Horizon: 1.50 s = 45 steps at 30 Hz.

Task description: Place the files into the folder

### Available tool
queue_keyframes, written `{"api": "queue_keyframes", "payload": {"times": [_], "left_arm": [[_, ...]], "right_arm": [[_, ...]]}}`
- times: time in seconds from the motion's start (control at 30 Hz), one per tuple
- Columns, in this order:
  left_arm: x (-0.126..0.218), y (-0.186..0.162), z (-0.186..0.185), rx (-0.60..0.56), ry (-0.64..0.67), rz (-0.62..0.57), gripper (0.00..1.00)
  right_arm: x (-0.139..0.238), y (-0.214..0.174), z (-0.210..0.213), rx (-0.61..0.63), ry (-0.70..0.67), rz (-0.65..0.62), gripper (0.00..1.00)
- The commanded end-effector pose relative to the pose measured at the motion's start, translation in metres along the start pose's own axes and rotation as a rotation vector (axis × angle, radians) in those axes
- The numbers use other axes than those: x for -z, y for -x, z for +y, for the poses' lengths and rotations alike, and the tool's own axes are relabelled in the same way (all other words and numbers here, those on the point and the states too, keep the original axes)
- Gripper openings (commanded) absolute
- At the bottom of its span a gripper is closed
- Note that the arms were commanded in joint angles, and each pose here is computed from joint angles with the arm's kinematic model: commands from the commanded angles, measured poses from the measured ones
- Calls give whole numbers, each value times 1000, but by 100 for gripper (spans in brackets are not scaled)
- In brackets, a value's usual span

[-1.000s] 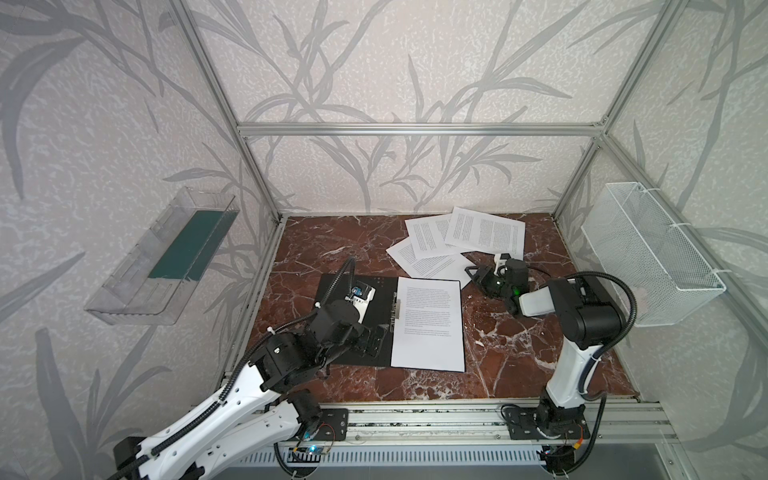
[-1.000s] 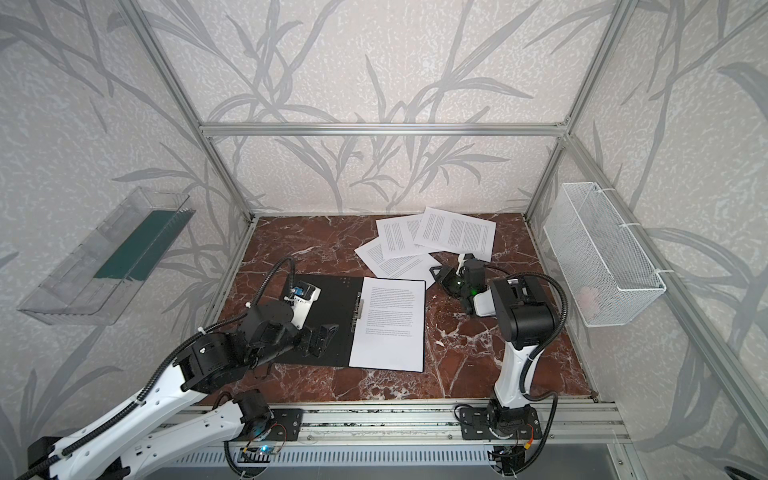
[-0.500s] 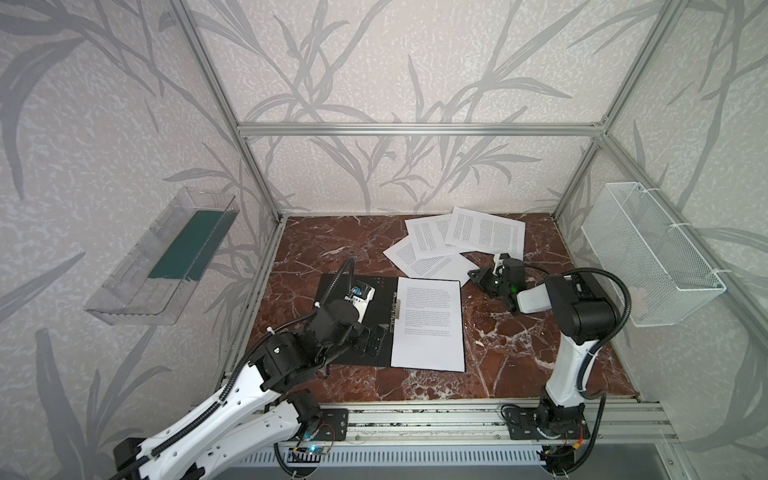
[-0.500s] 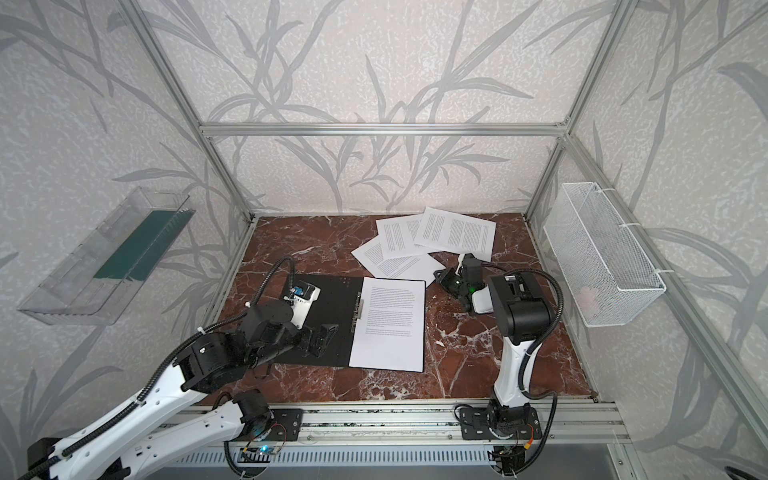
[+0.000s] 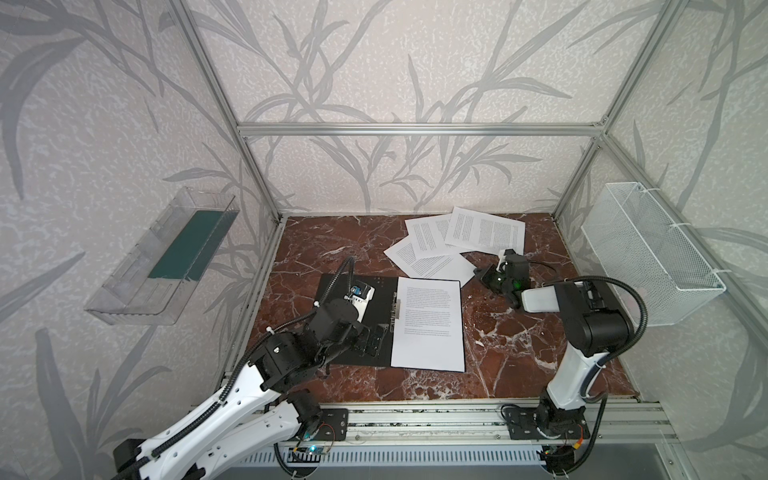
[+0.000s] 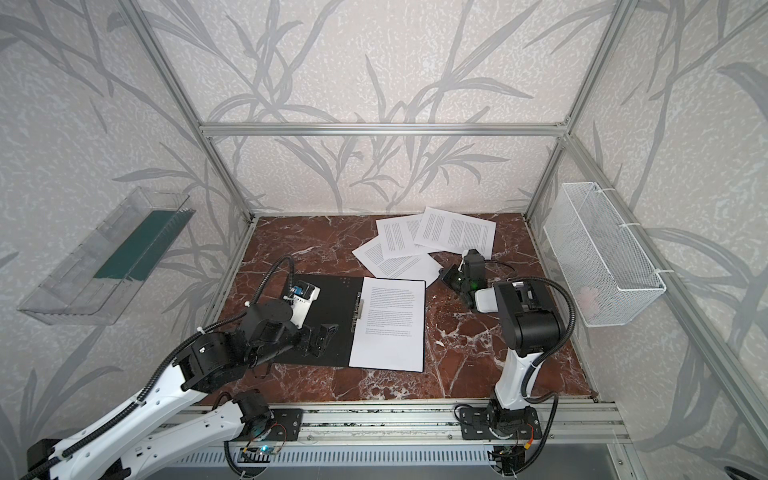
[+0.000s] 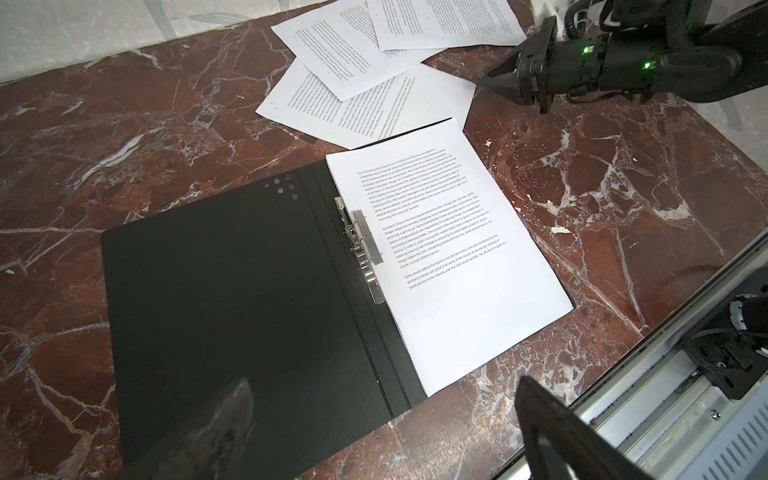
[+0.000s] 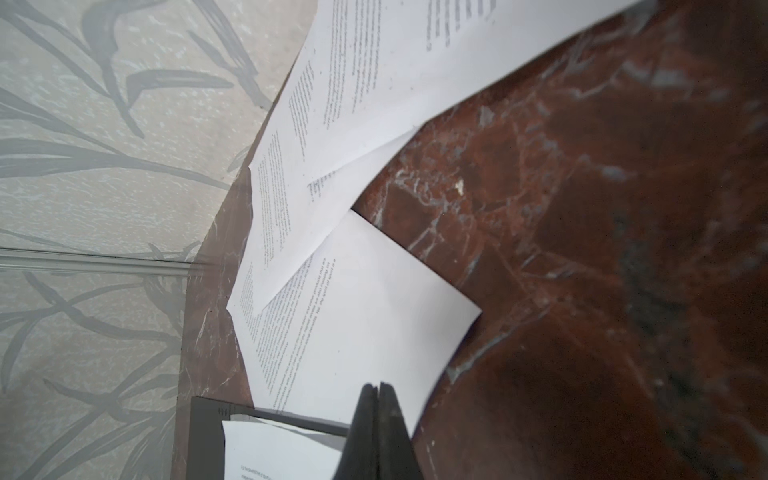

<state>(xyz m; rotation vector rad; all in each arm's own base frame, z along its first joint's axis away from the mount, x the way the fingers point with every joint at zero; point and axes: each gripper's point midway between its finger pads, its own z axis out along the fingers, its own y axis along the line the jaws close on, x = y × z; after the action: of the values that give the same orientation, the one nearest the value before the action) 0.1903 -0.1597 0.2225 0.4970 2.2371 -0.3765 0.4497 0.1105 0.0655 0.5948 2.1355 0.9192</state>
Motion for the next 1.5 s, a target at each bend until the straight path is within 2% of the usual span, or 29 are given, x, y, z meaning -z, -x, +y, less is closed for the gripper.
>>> {"api": "queue_keyframes", "payload": {"times": [0.0,0.13,0.2,0.23,0.33,0.43,0.57,0.87,1.07,1.23,1.47], "left_arm": [[-2,-3,2,2,4,3,99],[-2,-3,1,5,-3,4,99],[-1,-2,0,9,-10,2,99],[-1,-2,0,10,-15,2,99],[-1,-1,-1,14,-20,0,99],[0,-2,-1,16,-21,-2,99],[0,-1,-1,18,-24,-5,99],[-2,-2,-1,23,-33,5,99],[-2,-1,-1,28,-34,4,99],[-2,-1,-1,30,-34,3,99],[-3,-2,-1,31,-38,6,99]], "right_arm": [[26,23,17,54,-13,-80,0],[53,36,29,108,-55,-131,0],[56,38,29,112,-76,-111,0],[56,37,27,109,-96,-86,4],[47,23,20,97,-124,19,27],[37,9,6,56,-136,66,48],[25,-5,-8,16,-151,109,61],[-12,-31,-31,-56,-166,199,71],[-29,-42,-34,-107,-185,251,73],[-35,-41,-21,-148,-92,239,75],[-34,-26,18,-94,125,173,75]]}}
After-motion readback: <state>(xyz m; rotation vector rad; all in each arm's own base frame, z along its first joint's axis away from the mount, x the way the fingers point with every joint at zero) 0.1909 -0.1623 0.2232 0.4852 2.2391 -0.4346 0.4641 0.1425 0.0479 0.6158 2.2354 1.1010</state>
